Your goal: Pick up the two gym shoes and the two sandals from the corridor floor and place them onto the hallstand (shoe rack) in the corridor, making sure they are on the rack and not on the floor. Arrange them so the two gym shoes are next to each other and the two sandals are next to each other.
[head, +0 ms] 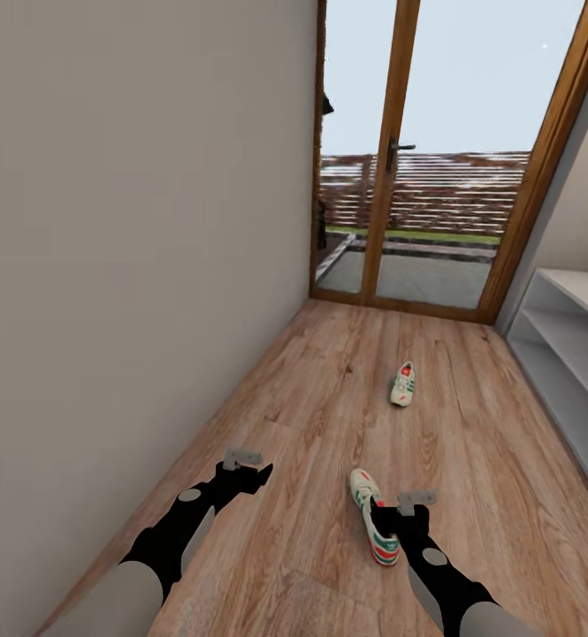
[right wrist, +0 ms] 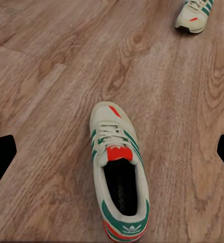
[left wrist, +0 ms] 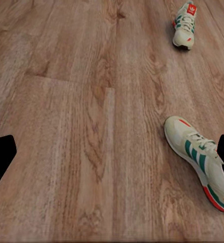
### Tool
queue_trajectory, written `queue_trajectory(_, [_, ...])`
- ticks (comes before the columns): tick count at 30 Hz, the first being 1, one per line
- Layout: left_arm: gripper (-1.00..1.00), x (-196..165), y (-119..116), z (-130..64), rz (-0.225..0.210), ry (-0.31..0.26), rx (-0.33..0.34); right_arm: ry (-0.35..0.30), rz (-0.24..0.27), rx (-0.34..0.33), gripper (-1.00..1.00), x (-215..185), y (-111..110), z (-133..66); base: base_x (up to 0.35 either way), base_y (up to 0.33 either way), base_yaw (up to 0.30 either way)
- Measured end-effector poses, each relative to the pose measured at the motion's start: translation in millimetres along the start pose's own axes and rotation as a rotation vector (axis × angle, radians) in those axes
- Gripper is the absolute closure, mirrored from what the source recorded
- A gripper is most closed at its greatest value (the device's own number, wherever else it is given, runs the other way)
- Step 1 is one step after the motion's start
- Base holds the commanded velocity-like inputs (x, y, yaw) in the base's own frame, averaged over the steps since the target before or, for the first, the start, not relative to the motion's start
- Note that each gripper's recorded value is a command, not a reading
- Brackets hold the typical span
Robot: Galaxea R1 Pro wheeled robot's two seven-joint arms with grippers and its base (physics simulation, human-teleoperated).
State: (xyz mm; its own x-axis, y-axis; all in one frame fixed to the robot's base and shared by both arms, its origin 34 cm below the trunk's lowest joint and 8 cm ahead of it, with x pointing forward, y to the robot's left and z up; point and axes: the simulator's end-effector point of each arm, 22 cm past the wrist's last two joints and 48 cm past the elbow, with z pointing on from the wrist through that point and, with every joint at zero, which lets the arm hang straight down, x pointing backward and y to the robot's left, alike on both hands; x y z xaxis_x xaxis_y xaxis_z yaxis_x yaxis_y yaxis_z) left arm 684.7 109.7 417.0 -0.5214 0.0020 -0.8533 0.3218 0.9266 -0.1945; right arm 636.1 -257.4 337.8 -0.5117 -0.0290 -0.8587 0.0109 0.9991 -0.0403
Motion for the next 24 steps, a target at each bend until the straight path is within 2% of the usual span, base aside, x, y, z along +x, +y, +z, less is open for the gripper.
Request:
queue_trajectory(12, [-1.00, 39, 5, 13.1, -0.021, 0.051, -0.001, 0.055, -0.001, 0.001, -1.00, 39, 0, 8.4, 0.000, 0.000, 0.052])
queue_trajectory(24, [-1.00, 78, 10, 24.3, -0.045, 0.111, -0.003, 0.119, -0.002, 0.002, -1.00, 77, -1, 14.2, 0.000, 0.000, -0.047])
